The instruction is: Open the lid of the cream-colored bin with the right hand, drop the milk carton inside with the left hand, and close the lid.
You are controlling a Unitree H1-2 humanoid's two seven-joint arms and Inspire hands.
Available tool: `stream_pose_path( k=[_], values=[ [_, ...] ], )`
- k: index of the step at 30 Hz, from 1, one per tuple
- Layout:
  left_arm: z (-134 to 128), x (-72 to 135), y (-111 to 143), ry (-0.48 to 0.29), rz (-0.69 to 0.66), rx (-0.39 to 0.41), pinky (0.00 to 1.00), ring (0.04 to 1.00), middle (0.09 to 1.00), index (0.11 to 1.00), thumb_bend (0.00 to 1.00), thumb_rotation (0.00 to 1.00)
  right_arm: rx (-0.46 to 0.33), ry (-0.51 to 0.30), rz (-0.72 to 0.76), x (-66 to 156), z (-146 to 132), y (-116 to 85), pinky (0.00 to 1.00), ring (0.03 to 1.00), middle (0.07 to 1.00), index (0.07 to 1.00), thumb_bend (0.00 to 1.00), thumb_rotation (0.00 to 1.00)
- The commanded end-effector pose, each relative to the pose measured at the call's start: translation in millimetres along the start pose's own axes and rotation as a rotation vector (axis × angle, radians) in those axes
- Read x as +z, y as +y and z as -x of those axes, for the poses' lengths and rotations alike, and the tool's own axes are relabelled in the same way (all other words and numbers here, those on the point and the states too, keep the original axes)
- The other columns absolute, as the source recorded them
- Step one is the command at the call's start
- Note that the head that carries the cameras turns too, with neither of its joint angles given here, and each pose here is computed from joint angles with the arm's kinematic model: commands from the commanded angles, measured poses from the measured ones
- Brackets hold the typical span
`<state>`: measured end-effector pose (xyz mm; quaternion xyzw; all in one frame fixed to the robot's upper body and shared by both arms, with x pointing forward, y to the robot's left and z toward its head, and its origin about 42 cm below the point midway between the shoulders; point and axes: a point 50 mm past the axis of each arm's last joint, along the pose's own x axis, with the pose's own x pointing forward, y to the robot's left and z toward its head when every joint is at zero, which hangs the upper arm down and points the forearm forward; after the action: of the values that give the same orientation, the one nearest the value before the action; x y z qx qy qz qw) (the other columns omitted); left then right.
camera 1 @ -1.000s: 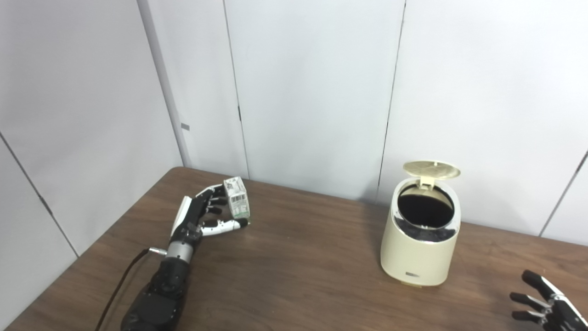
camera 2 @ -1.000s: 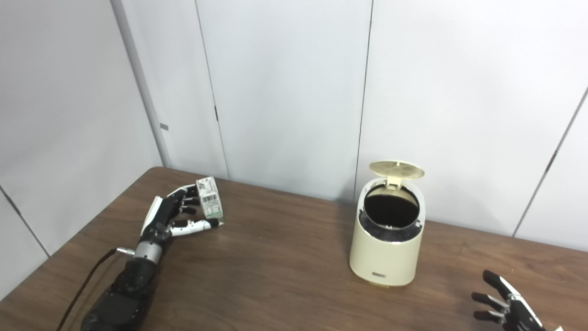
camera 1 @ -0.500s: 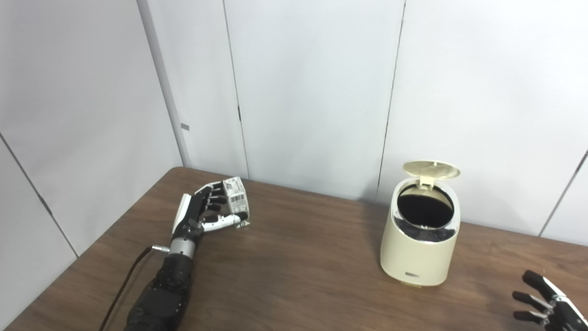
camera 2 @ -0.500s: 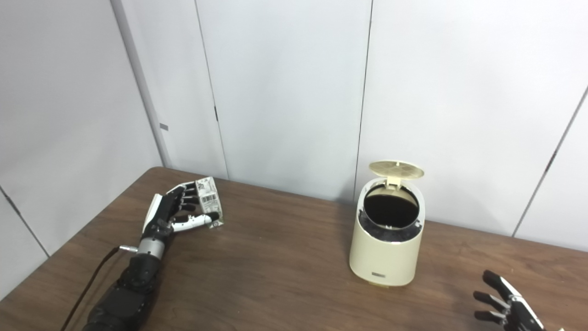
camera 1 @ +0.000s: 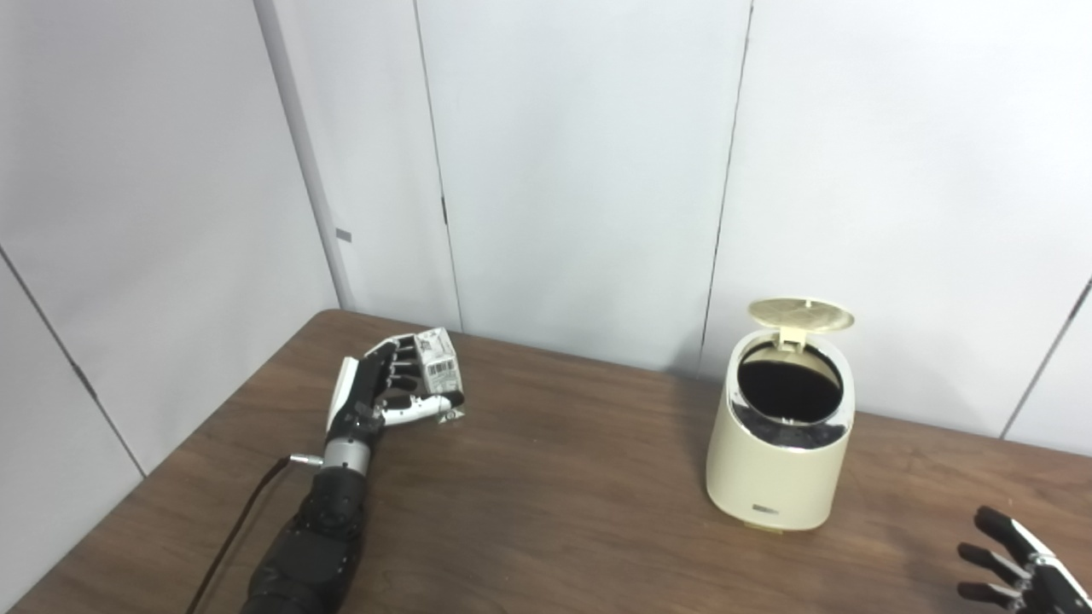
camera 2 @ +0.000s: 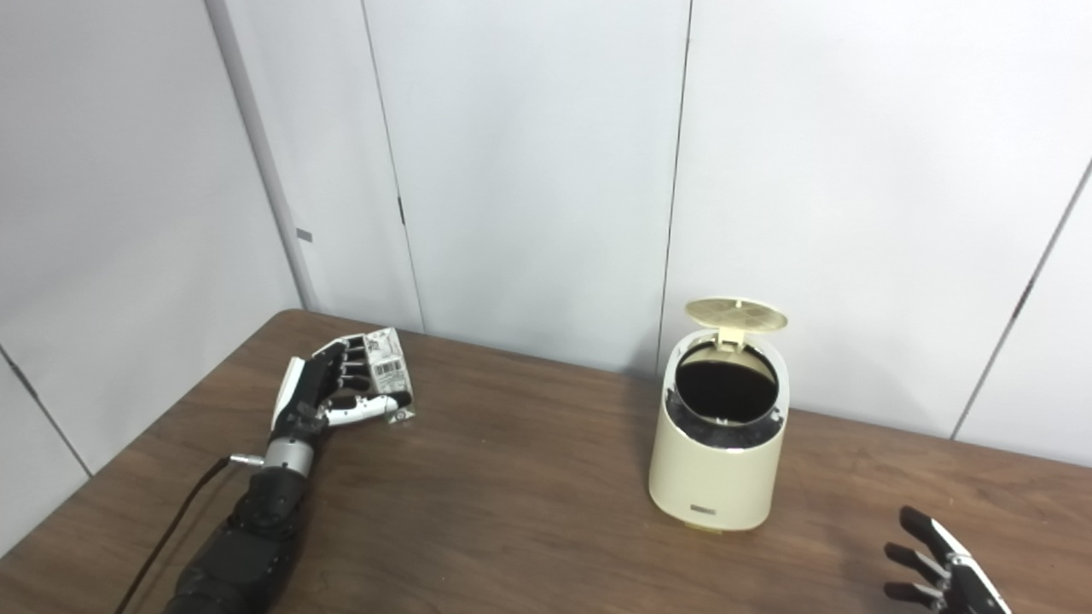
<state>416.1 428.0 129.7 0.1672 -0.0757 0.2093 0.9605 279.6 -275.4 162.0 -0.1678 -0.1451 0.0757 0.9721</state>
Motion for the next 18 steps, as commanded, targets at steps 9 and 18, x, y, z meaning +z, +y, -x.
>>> stream_pose_path(
  k=[9,18],
  values=[
    [-15.5,23.6,-9.1,-0.085,0.032,0.057,0.39,0.431,0.466,0.518,0.54,0.0,-0.019,-0.068,0.009,18.6,-3.4,-3.6,0.71,0.831,0.923,0.898,0.8,0.35],
    [-15.4,27.9,-11.0,-0.105,0.03,0.058,0.39,0.438,0.471,0.503,0.52,0.0,-0.011,-0.077,0.018,21.5,-5.5,-1.6,0.71,0.826,0.926,0.911,0.78,0.34]
  ],
)
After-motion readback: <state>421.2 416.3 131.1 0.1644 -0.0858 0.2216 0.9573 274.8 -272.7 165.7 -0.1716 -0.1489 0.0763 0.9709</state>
